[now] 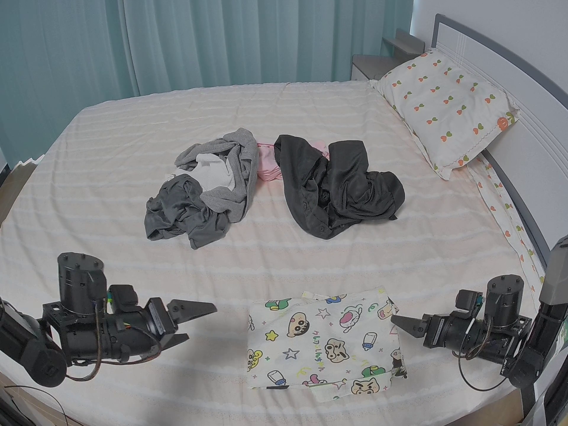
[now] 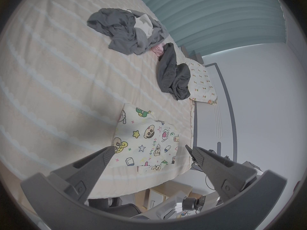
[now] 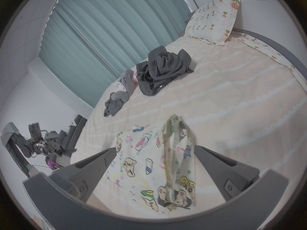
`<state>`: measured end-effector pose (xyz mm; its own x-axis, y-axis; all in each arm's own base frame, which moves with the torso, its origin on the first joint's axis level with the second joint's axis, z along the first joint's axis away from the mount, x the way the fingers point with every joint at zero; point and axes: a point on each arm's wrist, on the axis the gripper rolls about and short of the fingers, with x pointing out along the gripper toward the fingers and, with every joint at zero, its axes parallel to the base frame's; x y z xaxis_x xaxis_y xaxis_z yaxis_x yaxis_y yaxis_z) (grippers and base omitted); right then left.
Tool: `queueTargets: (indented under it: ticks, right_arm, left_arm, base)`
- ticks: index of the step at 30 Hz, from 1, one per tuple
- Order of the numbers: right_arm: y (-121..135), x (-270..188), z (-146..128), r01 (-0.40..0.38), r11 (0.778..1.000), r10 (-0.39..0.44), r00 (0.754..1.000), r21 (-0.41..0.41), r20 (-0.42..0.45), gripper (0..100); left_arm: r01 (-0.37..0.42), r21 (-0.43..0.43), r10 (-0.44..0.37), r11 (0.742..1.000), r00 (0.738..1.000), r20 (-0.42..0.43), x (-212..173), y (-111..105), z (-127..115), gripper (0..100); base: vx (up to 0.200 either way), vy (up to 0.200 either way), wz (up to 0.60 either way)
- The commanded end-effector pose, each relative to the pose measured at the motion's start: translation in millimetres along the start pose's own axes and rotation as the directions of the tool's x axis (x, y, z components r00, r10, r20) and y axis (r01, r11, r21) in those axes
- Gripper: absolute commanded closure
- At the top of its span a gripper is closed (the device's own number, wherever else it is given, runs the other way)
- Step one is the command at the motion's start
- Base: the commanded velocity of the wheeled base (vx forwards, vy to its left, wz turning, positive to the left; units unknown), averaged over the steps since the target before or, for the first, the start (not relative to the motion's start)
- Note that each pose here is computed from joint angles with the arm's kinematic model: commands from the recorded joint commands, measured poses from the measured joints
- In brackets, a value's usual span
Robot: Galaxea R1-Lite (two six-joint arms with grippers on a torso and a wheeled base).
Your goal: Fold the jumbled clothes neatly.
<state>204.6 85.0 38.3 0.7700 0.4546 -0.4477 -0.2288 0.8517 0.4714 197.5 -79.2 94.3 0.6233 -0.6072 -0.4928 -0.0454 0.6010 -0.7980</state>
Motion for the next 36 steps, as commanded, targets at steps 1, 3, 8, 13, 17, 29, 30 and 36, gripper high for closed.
queueTargets:
  ticks: [1, 3, 8, 13, 17, 29, 30, 36]
  right_arm:
    - [-1.3, 0.3, 14.2, -0.067, 0.997, 0.065, 0.997, 0.033, 0.044, 0]
    - [-1.8, -0.5, 13.4, -0.083, 0.995, 0.081, 0.996, 0.064, 0.031, 0]
    - [-5.5, 2.8, 8.3, -0.073, 0.993, 0.073, 0.997, 0.096, -0.002, 0]
    - [-12.2, 10.8, 5.7, -0.045, 0.993, 0.048, 0.999, 0.105, -0.022, 0]
    - [-21.6, 23.3, 2.1, -0.014, 0.994, 0.019, 0.999, 0.112, -0.048, 0]
    - [-42.9, 60.2, -8.0, -0.098, 0.995, 0.103, 0.979, 0.034, -0.177, 0]
    - [-43.2, 63.4, -7.0, -0.096, 0.995, 0.101, 0.977, 0.039, -0.188, 0]
    - [-47.4, 75.2, 3.0, -0.125, 0.991, 0.134, 0.967, 0.053, -0.215, 0]
  left_arm:
    - [0.021, 0.035, -0.018, 0.999, 0.996, -0.084, 24.4, -16.6, -12.7, 0]
    - [0.029, 0.041, -0.026, 0.999, 0.996, -0.081, 25.9, -19.5, -11.7, 0]
    - [0.015, 0.037, -0.012, 0.999, 0.996, -0.092, 37.6, -18.3, -9.2, 0]
    - [-0.02, 0.055, 0.025, 0.998, 0.995, -0.098, 50.9, -10.6, -6.8, 0]
    - [-0.057, 0.137, 0.075, 0.989, 0.989, -0.128, 70.8, -0.9, -8.8, 0]
    - [-0.143, 0.261, 0.186, 0.955, 0.971, -0.149, 103.2, 52.3, 1.9, 0]
    - [-0.136, 0.274, 0.181, 0.952, 0.972, -0.149, 106.2, 54.8, 1.4, 0]
    - [-0.097, 0.297, 0.145, 0.95, 0.979, -0.146, 127.4, 65.8, -2.1, 0]
  base:
    - [0.0, -0.2, 0.0]
    - [0.0, -0.2, 0.0]
    - [0.0, -0.2, 0.0]
    - [0.0, -0.04, 0.0]
    - [0.0, 0.0, 0.0]
    - [0.0, 0.0, 0.0]
    - [0.0, 0.0, 0.0]
    - [0.0, 0.0, 0.0]
